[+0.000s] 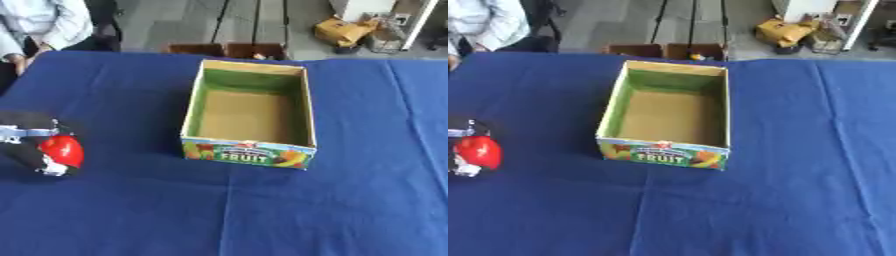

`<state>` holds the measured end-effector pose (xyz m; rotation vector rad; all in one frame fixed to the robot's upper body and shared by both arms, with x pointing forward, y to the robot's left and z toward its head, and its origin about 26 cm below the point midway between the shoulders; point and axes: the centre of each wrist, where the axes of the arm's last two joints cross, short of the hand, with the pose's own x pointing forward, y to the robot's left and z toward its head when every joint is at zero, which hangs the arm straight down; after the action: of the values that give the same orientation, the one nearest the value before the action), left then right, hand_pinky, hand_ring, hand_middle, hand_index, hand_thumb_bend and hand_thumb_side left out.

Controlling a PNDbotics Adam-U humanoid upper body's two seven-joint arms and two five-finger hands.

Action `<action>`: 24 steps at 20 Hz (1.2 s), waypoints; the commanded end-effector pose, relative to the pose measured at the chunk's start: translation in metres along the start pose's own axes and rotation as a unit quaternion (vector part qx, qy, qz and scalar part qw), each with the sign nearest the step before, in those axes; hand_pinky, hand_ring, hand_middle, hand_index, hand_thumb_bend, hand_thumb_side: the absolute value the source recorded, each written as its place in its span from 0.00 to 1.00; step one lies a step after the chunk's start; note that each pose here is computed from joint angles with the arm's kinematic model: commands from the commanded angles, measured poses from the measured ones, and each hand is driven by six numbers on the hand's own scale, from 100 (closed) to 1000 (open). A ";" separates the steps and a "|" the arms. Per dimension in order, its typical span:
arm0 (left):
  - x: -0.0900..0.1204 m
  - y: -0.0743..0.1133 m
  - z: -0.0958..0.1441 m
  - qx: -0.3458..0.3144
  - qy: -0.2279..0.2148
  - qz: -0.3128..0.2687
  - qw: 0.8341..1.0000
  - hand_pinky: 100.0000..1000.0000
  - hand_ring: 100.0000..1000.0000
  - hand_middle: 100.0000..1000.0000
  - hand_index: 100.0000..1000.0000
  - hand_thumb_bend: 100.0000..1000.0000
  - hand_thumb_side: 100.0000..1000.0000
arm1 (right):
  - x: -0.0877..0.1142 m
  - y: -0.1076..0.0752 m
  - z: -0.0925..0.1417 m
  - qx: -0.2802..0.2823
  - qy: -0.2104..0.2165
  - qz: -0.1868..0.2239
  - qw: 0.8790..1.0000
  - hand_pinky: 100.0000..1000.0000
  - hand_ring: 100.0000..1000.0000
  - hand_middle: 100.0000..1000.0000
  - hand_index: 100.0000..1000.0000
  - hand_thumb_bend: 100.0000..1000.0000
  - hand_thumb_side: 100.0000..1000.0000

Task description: Pick up objects on the table and place them in the box.

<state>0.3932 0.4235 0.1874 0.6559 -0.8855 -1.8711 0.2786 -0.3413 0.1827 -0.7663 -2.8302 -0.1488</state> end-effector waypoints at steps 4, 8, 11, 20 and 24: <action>-0.008 0.018 0.021 -0.088 -0.028 -0.095 0.991 0.60 0.79 1.00 1.00 0.39 0.71 | 0.003 -0.001 -0.007 -0.009 -0.014 -0.004 1.000 0.71 0.78 0.62 0.81 0.00 0.97; -0.006 0.023 0.022 -0.083 -0.027 -0.108 0.990 0.57 0.76 1.00 1.00 0.38 0.71 | 0.003 0.000 -0.007 -0.010 -0.013 -0.005 1.000 0.71 0.78 0.62 0.80 0.00 0.97; -0.007 0.023 0.021 -0.081 -0.031 -0.103 0.991 0.52 0.73 1.00 1.00 0.30 0.65 | 0.003 0.000 -0.007 -0.012 -0.013 -0.006 1.000 0.71 0.78 0.62 0.80 0.00 0.96; -0.007 0.022 0.021 -0.087 -0.033 -0.110 0.990 0.47 0.68 1.00 1.00 0.30 0.64 | 0.003 0.000 -0.008 -0.019 -0.014 -0.009 1.000 0.71 0.77 0.60 0.79 0.00 0.95; -0.007 0.021 0.021 -0.089 -0.039 -0.115 0.989 0.50 0.69 1.00 1.00 0.39 0.69 | 0.003 0.001 -0.008 -0.020 -0.014 -0.010 1.000 0.71 0.77 0.59 0.79 0.00 0.94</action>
<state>0.3954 0.4190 0.1967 0.7149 -0.8866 -1.9074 0.2793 -0.3399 0.1828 -0.7546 -2.8392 -0.2001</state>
